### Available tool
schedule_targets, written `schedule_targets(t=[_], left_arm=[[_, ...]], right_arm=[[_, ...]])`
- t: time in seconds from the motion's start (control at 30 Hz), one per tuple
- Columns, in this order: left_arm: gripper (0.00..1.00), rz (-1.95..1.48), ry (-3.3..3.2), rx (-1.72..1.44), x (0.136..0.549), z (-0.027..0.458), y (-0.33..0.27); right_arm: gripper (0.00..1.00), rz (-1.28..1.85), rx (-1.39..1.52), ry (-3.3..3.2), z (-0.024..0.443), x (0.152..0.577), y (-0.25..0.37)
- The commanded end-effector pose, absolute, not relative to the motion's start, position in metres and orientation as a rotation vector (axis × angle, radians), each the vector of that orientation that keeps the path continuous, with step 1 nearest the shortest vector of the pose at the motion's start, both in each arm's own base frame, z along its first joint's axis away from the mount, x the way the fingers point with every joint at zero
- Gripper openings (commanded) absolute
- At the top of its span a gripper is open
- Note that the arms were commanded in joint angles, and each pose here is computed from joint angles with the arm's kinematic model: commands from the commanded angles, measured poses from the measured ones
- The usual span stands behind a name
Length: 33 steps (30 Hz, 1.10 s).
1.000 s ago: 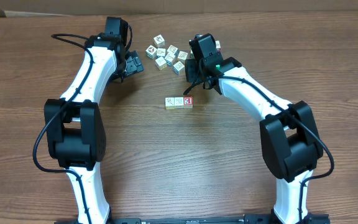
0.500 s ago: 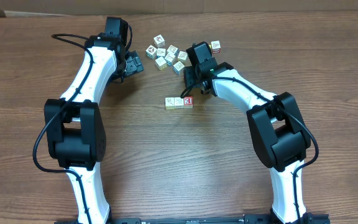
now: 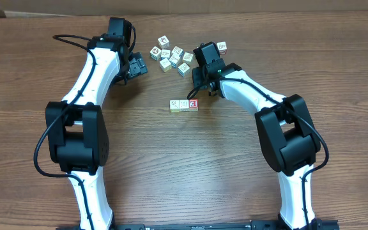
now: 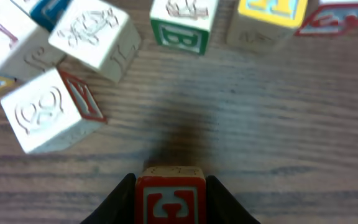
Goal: Form a horizontal line
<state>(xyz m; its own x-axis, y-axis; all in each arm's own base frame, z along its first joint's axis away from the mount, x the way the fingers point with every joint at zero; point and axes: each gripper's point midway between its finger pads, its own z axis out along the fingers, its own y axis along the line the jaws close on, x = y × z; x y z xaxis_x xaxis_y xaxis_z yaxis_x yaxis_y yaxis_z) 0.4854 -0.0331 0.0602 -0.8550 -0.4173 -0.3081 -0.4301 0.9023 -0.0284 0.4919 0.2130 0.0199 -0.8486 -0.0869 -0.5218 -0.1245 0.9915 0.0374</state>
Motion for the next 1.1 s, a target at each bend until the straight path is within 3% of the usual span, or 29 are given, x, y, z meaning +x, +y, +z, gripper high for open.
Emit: schedule_targets(t=[0.0, 0.23, 0.57, 0.9, 1.07], left_arm=[[1.00, 0.045, 2.751, -0.600, 0.490, 0.065, -0.040], [1.00, 0.045, 2.752, -0.600, 0.490, 0.065, -0.040], [1.00, 0.045, 2.751, -0.600, 0.490, 0.065, -0.040], [1.00, 0.045, 2.751, -0.600, 0.490, 0.065, -0.040], [1.00, 0.045, 2.752, -0.600, 0.490, 0.065, -0.040]], right_arm=[[0.29, 0.117, -0.132, 2.512, 0.070, 0.499, 0.212], [0.27, 0.076, -0.145, 2.594, 0.093, 0.468, 0.198], [0.27, -0.028, -0.141, 2.790, 0.076, 0.426, 0.172], [0.31, -0.011, 0.095, 2.936, 0.067, 0.405, 0.138], [0.40, 0.050, 0.140, 2.998, 0.064, 0.397, 0.131]])
